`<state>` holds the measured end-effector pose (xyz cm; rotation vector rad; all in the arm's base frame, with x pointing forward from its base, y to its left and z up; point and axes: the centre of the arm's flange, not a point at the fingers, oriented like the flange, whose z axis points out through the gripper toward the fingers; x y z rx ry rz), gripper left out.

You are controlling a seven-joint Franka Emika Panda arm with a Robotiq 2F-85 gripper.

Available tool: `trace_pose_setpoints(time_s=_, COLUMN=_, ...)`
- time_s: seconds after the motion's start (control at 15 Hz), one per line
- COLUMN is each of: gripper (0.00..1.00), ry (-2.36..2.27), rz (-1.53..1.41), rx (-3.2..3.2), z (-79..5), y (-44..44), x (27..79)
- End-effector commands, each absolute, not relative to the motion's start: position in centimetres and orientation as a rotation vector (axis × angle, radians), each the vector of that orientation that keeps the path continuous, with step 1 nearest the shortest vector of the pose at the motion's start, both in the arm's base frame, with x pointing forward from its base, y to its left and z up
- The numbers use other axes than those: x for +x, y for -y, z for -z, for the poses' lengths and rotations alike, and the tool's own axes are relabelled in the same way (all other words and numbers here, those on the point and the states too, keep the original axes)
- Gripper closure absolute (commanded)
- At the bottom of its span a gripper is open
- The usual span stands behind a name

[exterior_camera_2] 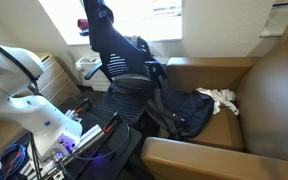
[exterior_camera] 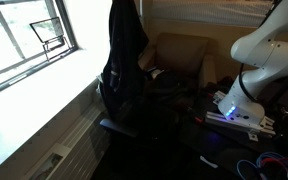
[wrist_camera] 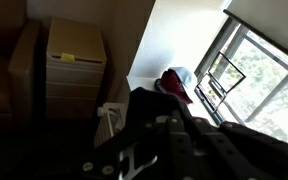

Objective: Take the black sweater on the sofa and place it on the black chair

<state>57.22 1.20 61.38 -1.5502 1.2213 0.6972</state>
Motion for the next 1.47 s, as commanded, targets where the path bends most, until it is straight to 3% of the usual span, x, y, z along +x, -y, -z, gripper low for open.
trace_pose_setpoints(time_s=0.0, gripper=0.99, ry=-1.092, rz=-0.516, rx=-1.642, z=-58.8, y=1.1, x=58.7)
trace_pose_setpoints(time_s=0.13, gripper=0.99, ry=-1.043, rz=-0.379, rx=-1.651, z=-57.5, y=2.9, x=59.2)
trace_pose_setpoints(time_s=0.67, gripper=0.96, ry=-1.065, rz=-0.395, rx=-1.663, z=-57.9, y=3.0, x=58.6)
trace_pose_setpoints(time_s=0.73, gripper=0.71, ry=-1.065, rz=-0.395, rx=-1.663, z=-57.9, y=2.9, x=58.6)
trace_pose_setpoints(time_s=0.87, gripper=0.64, ry=-1.056, rz=-0.365, rx=-1.74, z=-57.5, y=3.3, x=58.6)
trace_pose_setpoints(time_s=1.27, gripper=0.2, ry=-1.05, rz=-0.32, rx=-2.06, z=-58.4, y=3.9, x=57.9)
trace_pose_setpoints(time_s=1.33, gripper=0.37, ry=-1.059, rz=-0.36, rx=-1.969, z=-58.3, y=3.9, x=57.2)
trace_pose_setpoints(time_s=1.4, gripper=0.31, ry=-1.066, rz=-0.338, rx=-2.007, z=-58.6, y=3.7, x=57.2)
